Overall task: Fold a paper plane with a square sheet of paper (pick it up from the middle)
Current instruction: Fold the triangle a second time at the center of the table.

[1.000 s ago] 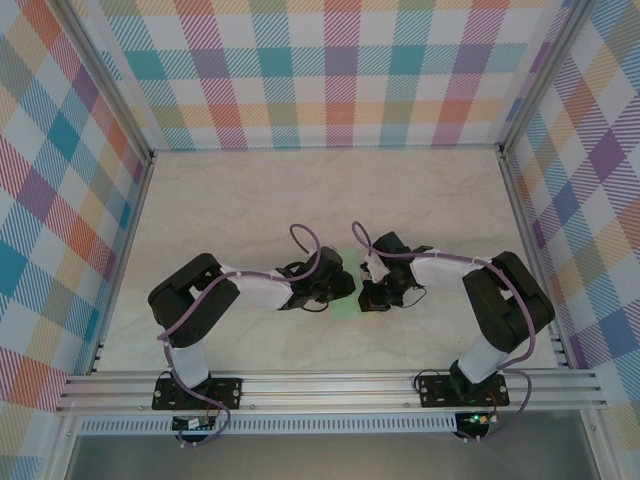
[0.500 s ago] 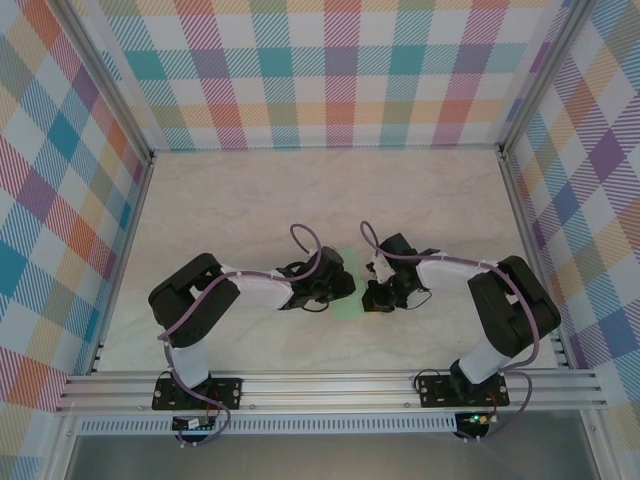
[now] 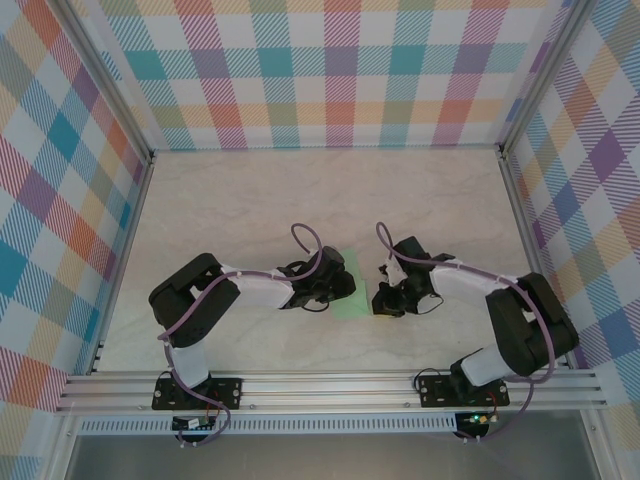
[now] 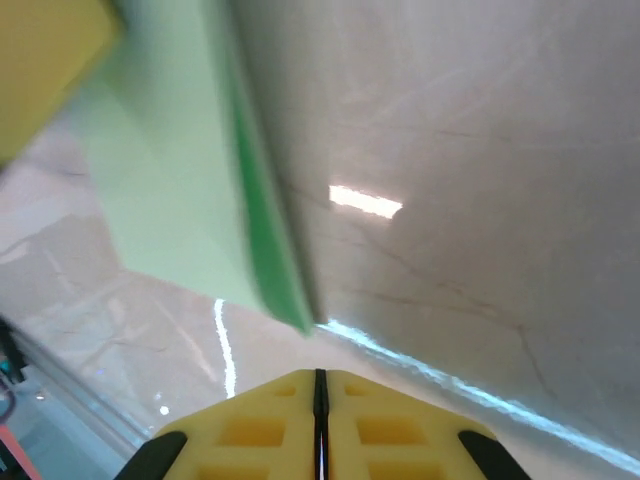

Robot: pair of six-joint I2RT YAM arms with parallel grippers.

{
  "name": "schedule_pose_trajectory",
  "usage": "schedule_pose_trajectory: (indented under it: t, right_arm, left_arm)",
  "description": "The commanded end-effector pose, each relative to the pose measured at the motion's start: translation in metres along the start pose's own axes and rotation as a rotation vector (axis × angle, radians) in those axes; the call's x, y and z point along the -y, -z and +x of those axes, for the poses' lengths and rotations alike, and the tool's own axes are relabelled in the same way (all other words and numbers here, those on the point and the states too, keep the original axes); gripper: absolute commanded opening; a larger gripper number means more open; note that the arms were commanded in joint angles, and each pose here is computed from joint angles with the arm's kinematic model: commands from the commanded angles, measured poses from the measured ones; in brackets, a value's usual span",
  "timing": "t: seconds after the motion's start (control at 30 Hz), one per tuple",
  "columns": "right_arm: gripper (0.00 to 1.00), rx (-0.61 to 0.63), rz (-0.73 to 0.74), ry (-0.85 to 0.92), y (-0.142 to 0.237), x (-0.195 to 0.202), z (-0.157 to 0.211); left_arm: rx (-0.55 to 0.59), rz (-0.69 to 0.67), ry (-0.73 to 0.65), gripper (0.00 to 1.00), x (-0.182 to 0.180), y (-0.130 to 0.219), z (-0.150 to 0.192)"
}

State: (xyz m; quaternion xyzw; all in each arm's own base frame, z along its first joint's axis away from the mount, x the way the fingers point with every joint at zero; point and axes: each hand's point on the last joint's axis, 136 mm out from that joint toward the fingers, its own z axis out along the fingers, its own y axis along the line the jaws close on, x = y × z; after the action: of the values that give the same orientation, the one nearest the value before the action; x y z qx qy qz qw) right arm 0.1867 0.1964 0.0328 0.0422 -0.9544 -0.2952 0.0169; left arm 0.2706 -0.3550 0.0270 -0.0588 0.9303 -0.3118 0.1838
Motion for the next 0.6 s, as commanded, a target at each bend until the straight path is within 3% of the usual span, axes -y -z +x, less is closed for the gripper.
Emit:
schedule_pose_trajectory:
  t: [0.0, 0.33, 0.57]
  right_arm:
    - [0.10, 0.064, -0.079, 0.028, 0.015, -0.022, -0.010]
    - [0.10, 0.015, -0.166, 0.033, -0.007, -0.040, -0.042]
    - [0.09, -0.008, -0.127, 0.012, -0.022, -0.028, -0.049]
  left_arm:
    - [-0.011, -0.046, -0.030, 0.26, -0.007, -0.003, 0.005]
    - [-0.002, -0.005, -0.050, 0.27, 0.011, 0.000, -0.003]
    - [0.029, -0.003, -0.047, 0.27, 0.012, 0.010, -0.008]
